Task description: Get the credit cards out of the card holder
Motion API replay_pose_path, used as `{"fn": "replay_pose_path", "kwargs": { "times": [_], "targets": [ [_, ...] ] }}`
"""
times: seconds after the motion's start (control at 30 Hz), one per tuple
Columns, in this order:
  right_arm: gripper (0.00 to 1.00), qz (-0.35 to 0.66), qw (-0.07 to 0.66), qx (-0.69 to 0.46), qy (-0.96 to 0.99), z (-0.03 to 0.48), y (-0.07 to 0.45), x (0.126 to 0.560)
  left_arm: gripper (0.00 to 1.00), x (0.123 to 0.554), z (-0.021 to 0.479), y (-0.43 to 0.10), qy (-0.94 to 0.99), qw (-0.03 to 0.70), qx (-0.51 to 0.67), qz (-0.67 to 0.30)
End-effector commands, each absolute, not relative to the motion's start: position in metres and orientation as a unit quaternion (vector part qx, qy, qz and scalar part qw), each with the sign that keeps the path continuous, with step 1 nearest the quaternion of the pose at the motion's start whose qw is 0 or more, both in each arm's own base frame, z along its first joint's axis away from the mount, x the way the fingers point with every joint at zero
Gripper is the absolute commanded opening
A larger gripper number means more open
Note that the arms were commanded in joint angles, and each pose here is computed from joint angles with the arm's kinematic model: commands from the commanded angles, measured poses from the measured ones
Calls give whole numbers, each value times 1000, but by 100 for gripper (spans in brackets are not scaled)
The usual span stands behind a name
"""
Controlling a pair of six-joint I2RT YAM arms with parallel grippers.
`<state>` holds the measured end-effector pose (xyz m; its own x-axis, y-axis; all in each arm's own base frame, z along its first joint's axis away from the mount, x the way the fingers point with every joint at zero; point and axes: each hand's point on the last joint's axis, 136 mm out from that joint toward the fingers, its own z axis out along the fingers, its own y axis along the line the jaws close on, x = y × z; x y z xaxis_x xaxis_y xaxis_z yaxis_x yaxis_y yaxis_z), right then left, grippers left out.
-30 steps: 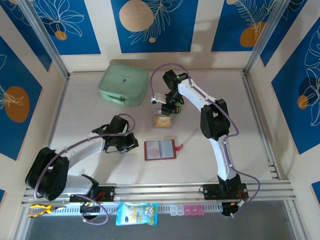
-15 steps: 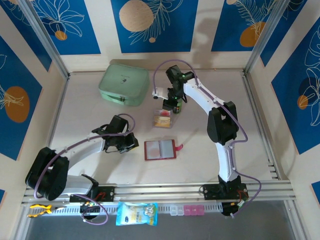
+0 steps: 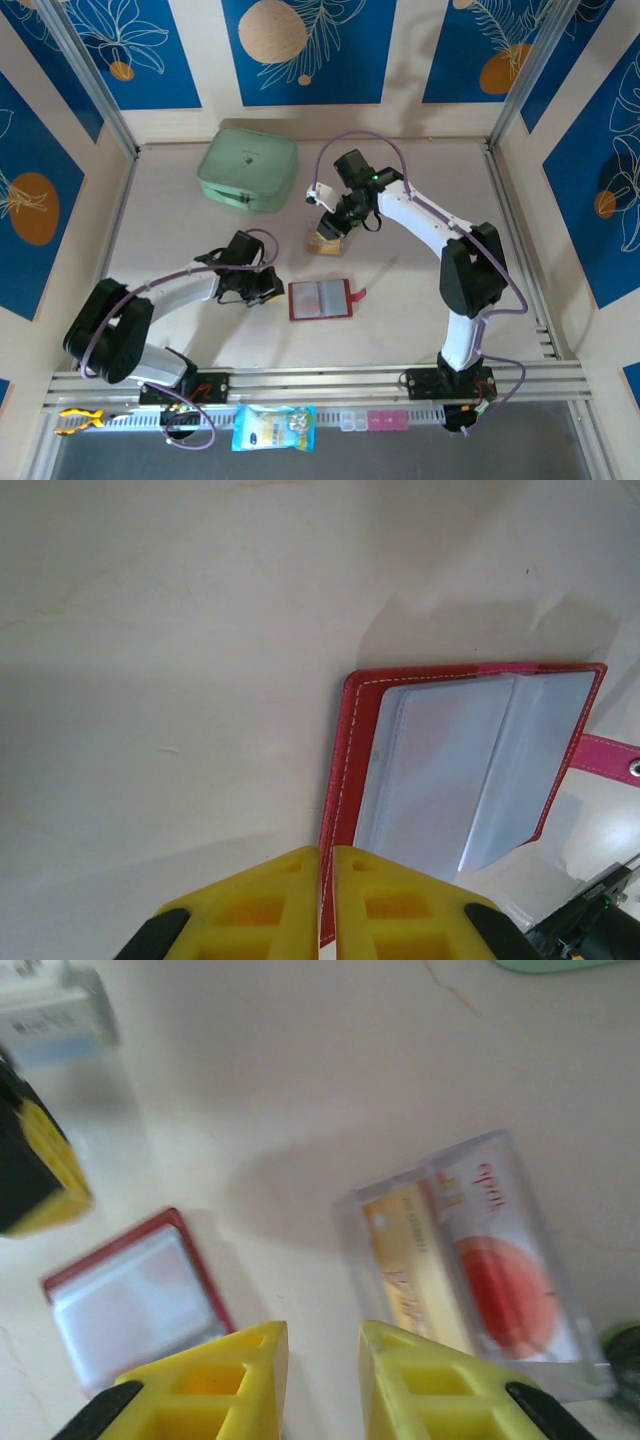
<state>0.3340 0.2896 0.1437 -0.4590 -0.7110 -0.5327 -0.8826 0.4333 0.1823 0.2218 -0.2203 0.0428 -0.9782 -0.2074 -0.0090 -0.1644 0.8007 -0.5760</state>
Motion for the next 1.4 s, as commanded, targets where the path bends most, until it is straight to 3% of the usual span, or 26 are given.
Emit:
{"fn": "replay_pose_path", "kwargs": {
  "times": [0.0,0.4,0.93,1.37],
  "targets": [
    [25,276,175,-387,863,149,303,313,10,227,51,-239,944,37,-75,-320],
    [20,309,94,-156,934,119,293,264,4,214,32,-254,952,16,-57,-299],
    [15,337,35,-60,939,97,299,222,2,207,35,-245,955,32,-63,-287],
    [20,338,7,-40,940,85,307,212,2,201,22,-238,962,17,-65,-263]
  ]
}}
